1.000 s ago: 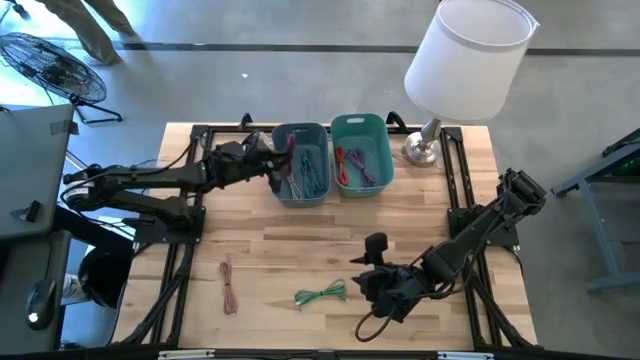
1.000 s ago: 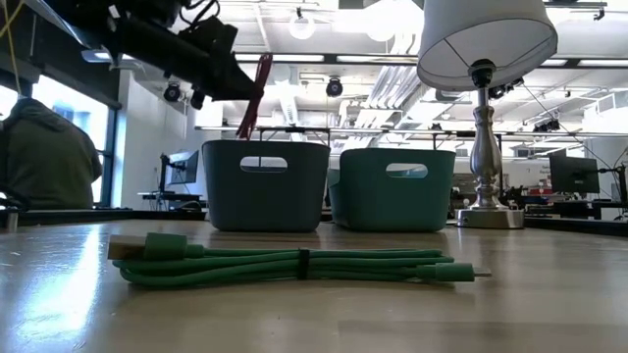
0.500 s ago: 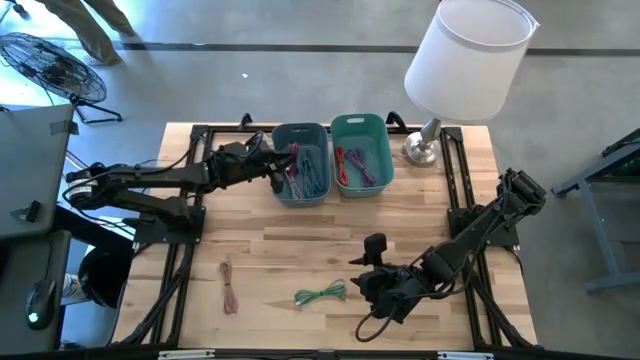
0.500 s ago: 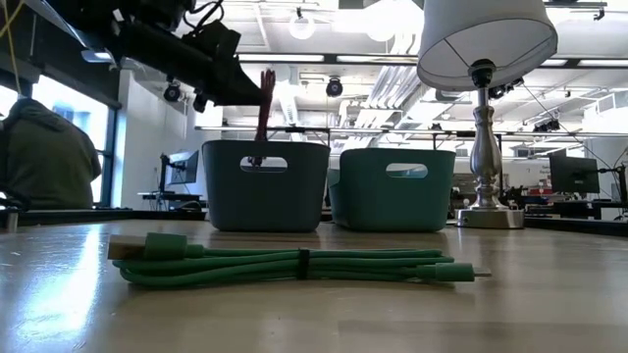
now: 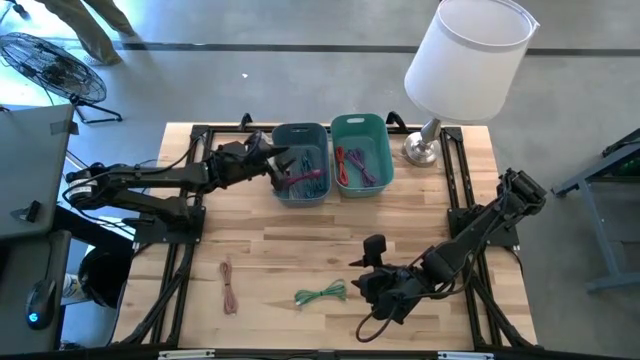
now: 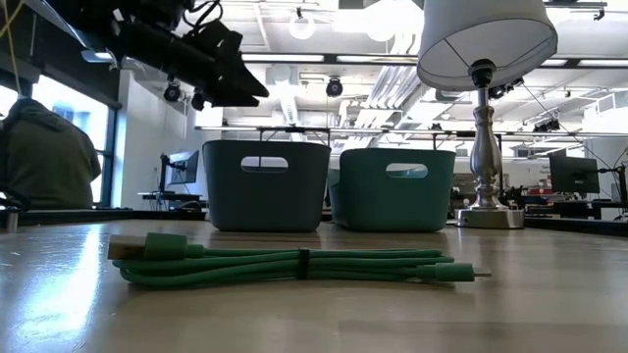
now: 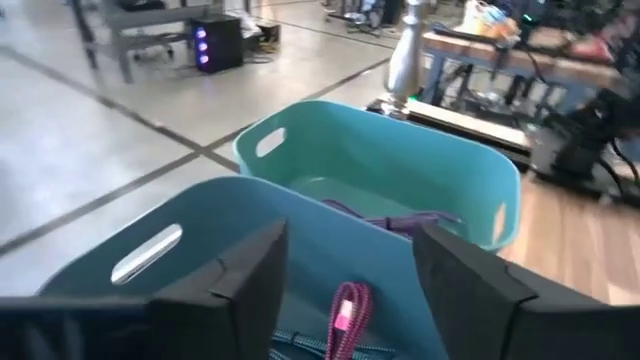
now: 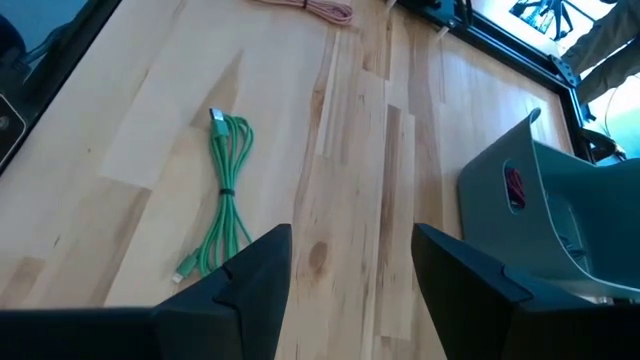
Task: Pick & Place USB Port
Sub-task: Put the green charger cable into the green bin
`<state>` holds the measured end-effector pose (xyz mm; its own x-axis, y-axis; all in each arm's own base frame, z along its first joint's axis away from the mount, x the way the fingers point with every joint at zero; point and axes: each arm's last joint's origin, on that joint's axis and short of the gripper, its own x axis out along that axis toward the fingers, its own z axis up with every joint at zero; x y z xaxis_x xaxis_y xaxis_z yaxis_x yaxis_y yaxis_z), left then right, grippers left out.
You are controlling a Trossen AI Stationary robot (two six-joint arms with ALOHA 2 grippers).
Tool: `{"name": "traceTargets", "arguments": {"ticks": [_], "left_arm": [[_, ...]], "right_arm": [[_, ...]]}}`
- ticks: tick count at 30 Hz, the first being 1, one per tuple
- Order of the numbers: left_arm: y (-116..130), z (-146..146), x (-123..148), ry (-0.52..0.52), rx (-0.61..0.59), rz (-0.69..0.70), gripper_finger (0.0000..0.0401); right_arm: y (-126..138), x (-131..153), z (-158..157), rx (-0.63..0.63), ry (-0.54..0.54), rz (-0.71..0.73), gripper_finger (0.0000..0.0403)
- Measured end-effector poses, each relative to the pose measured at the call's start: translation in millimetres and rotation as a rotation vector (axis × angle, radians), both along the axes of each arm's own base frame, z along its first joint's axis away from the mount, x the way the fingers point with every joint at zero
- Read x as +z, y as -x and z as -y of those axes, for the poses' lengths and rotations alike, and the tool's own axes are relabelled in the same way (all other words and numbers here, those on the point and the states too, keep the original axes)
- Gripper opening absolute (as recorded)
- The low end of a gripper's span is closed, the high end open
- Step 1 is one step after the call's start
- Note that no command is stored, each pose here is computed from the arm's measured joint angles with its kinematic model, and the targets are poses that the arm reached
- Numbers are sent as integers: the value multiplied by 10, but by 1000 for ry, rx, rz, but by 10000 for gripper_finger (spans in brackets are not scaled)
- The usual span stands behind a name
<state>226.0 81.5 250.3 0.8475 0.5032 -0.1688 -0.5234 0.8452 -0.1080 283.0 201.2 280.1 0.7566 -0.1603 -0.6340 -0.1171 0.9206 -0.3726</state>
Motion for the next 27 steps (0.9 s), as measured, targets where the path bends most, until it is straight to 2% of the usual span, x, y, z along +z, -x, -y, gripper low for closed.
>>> {"name": "traceTargets", "arguments": {"ticks": [5, 9, 14, 19, 22, 27], "left_arm": [[-6, 27, 41, -102, -112, -18, 250], [-13, 70, 178, -150, -258, 45, 257], [-8, 162, 374, -182, -557, 125, 257], [-25, 319, 486, -211, -889, 180, 257], [-44, 442, 491, -261, -974, 187, 257], [-38, 566, 509, -321, -1026, 196, 257]], "right_arm": [[1, -1, -2, 5, -5, -4, 200], [4, -9, -16, 35, -52, -33, 200], [-5, -27, -25, 75, -215, -112, 200], [-130, -90, 92, 17, -332, -166, 200], [-305, -271, 159, 21, -379, -234, 200], [-614, -633, 263, 93, -458, -334, 200]]}}
